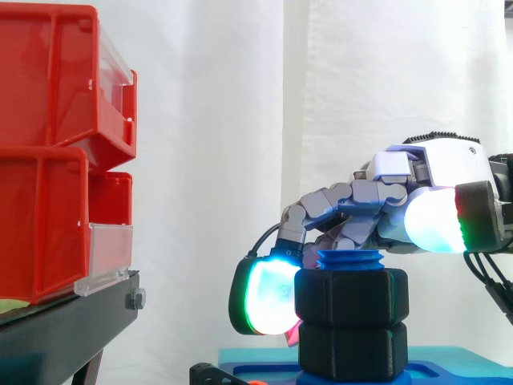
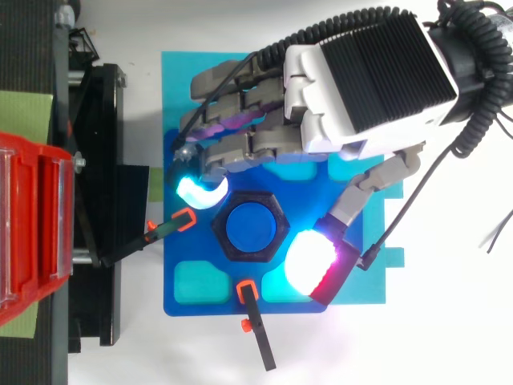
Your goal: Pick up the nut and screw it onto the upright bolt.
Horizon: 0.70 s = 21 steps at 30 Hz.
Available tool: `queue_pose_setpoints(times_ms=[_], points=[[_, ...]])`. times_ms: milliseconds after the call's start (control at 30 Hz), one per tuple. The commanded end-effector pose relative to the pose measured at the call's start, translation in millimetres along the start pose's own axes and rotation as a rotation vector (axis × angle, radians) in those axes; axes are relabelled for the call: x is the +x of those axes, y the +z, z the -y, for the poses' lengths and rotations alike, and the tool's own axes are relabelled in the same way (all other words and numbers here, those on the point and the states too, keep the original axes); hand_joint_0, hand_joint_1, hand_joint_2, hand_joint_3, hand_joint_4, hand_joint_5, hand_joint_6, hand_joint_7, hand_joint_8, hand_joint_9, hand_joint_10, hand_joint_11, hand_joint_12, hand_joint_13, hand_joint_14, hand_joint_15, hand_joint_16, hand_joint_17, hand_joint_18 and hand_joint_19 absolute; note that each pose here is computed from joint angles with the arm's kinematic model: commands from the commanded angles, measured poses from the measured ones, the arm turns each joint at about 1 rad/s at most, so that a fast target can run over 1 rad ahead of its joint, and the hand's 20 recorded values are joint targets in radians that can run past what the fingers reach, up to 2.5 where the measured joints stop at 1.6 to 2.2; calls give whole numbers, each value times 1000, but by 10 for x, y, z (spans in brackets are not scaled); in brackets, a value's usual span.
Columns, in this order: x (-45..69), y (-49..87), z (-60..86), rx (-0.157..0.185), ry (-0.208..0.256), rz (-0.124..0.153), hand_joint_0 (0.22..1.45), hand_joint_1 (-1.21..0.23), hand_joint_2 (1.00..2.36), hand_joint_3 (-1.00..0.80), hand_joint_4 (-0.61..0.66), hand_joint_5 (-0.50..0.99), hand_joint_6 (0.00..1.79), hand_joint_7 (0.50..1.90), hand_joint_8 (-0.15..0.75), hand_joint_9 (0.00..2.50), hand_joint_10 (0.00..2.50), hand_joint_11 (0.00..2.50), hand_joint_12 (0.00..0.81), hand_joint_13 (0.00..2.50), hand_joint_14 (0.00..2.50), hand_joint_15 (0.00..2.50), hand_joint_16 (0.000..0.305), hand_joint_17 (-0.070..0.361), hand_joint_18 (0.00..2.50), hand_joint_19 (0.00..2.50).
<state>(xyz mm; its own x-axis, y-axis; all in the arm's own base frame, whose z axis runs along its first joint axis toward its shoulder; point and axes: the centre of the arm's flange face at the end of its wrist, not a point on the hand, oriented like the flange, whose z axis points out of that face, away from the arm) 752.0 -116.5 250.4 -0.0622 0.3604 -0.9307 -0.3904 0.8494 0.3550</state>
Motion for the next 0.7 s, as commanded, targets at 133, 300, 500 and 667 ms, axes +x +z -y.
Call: queue_pose_setpoints(times_ms=[133, 300, 500, 667], points=[[26, 8, -25, 4, 6, -10, 433, -387, 1000, -500, 272, -111, 504, 999, 340, 954, 9, 259, 426, 525, 1, 0, 60, 136, 407, 120], [26, 8, -25, 4, 6, -10, 453, -477, 1000, -500, 276, -97, 505, 1108, 332, 981, 10, 288, 416, 539, 0, 0, 58, 130, 421, 143], [25, 18, -34, 1, 4, -7, 460, -491, 1000, -500, 249, -86, 505, 1170, 328, 1009, 11, 313, 414, 569, 0, 12, 57, 128, 442, 153], [18, 15, -24, 1, 3, -4, 463, -504, 1000, -500, 242, -80, 504, 1214, 326, 1021, 12, 326, 413, 575, 0, 14, 57, 128, 450, 159]])
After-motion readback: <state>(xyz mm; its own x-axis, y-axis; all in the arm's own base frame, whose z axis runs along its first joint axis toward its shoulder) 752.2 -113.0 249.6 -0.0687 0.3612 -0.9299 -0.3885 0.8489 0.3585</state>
